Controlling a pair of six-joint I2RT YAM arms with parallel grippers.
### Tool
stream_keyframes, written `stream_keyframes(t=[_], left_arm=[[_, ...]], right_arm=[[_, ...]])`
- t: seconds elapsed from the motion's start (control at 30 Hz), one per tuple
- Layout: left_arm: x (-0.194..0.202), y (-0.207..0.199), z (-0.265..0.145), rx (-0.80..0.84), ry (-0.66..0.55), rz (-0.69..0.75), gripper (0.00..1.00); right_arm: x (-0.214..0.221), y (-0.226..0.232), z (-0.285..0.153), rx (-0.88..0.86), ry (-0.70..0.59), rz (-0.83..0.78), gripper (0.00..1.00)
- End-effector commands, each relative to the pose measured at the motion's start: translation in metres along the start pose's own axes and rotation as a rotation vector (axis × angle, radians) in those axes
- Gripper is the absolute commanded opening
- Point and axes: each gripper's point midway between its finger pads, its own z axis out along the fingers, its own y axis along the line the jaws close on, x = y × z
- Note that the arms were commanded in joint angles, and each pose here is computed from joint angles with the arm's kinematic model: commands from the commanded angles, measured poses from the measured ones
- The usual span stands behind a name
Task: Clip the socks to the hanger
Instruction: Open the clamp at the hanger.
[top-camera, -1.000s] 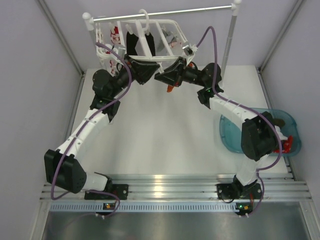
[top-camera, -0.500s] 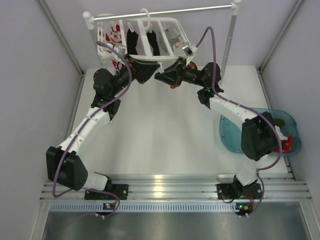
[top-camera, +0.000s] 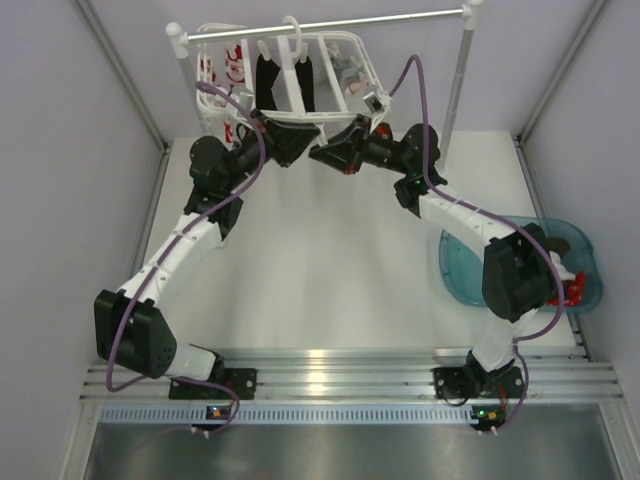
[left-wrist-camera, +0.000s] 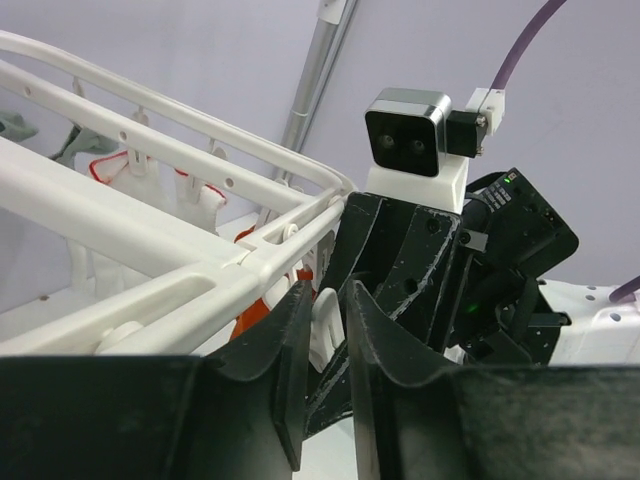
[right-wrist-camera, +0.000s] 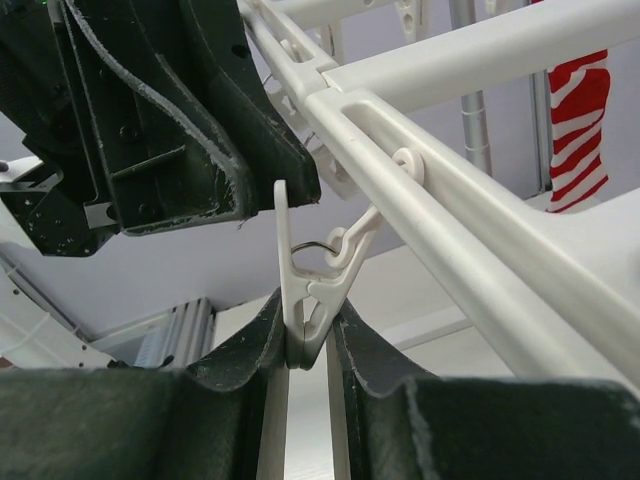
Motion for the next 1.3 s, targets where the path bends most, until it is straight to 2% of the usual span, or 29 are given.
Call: stream_keyframes(t=[0.0,0.17,0.43,0.6,0.83,0.93,0.97,1.03,1.1,1.17,1.27], left_arm=[[0.013,-0.015,-0.004,0.029,0.043,-0.065,0.27],[0.004,-0.020,-0.014,0.001,0.015,-0.063,0.37],[0.003,-0.012,-0.016,-0.061,0.003,-0.076,0.43],[0.006,-0.007,-0.008,-0.074,0.010,-0.081,0.37],[0.008,-0.008,-0.004,-0.043,0.014,-0.072,0.21],[0.008,-0.008,-0.003,-0.045,0.013,-0.073,0.09],[0.007,-0.008,-0.003,-0.047,0.010,-0.074,0.00],[0.005,-0.009,-0.003,-0.048,0.006,-0.080,0.00],[0.005,-0.008,-0.004,-0.056,0.005,-0.085,0.00],[0.006,-0.006,-0.005,-0.070,0.009,-0.093,0.00],[0.008,-0.005,-0.007,-0.086,0.019,-0.091,0.00]], right_arm=[[-0.012,0.030,0.010,-0.066,0.001,-0.043,0.00],[-0.015,0.025,0.010,-0.039,-0.012,-0.054,0.00],[-0.019,0.025,0.010,-0.024,-0.025,-0.070,0.00],[-0.018,0.028,0.012,-0.037,-0.020,-0.076,0.00],[-0.014,0.033,0.013,-0.061,-0.004,-0.075,0.00],[-0.013,0.034,0.013,-0.063,0.000,-0.077,0.00],[-0.013,0.033,0.012,-0.058,0.002,-0.074,0.02],[-0.011,0.031,0.012,-0.048,0.013,-0.080,0.07],[-0.012,0.028,0.012,-0.023,0.021,-0.097,0.25],[-0.012,0.025,0.010,-0.001,0.025,-0.112,0.39],[-0.015,0.016,0.008,0.066,0.036,-0.156,0.52]])
